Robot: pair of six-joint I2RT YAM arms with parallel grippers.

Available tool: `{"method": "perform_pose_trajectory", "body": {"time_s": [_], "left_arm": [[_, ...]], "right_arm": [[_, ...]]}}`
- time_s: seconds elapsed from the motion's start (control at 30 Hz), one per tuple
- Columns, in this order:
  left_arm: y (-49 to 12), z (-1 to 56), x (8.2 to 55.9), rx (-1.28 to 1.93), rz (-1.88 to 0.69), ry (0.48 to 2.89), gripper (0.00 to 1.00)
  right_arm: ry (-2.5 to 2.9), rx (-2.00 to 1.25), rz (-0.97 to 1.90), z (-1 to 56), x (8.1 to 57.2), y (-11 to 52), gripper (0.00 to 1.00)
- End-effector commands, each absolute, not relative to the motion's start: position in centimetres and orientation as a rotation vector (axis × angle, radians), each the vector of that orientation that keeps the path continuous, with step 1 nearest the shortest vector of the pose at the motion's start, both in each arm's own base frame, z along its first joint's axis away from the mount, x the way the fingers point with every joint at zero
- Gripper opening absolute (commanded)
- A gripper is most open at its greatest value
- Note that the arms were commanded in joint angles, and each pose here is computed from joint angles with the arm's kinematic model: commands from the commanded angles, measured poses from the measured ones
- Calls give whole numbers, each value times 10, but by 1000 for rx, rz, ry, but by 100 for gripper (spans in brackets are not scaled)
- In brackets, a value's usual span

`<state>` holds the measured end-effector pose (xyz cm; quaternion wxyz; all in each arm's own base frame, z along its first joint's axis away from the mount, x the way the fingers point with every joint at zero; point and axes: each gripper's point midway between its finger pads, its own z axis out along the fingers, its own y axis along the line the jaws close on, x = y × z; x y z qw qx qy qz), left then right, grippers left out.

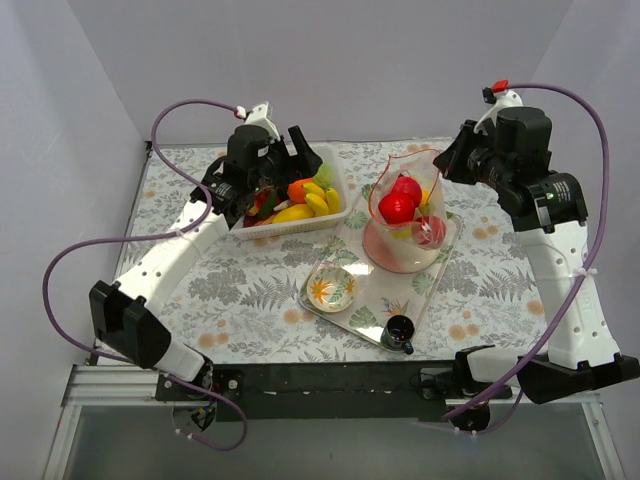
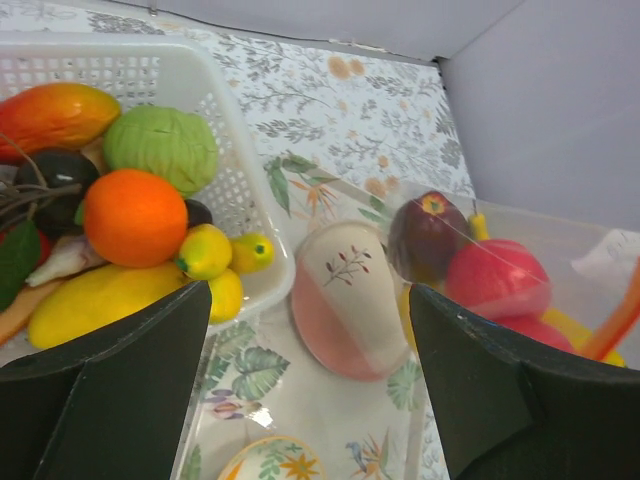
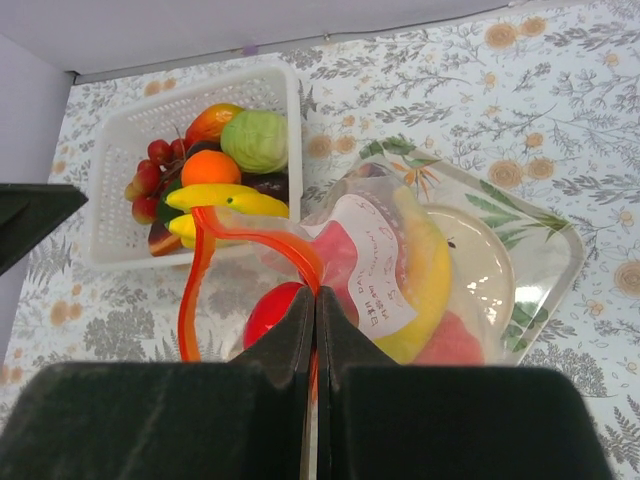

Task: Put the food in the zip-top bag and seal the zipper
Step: Adjust the fake fruit in the bin.

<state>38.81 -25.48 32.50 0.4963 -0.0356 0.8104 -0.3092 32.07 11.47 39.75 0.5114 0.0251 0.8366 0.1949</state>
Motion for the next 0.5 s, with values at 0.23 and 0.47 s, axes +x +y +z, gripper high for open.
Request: {"method": "perform_pose_trajectory", "body": {"time_s": [0.23, 0.47], "left_arm": [[-230, 300, 446, -119, -622, 1996, 79], [-215, 269, 454, -200, -595, 2047, 78]], "right_arm": [[1899, 22, 543, 419, 314, 122, 1], [1910, 9, 566, 415, 318, 127, 1]]}}
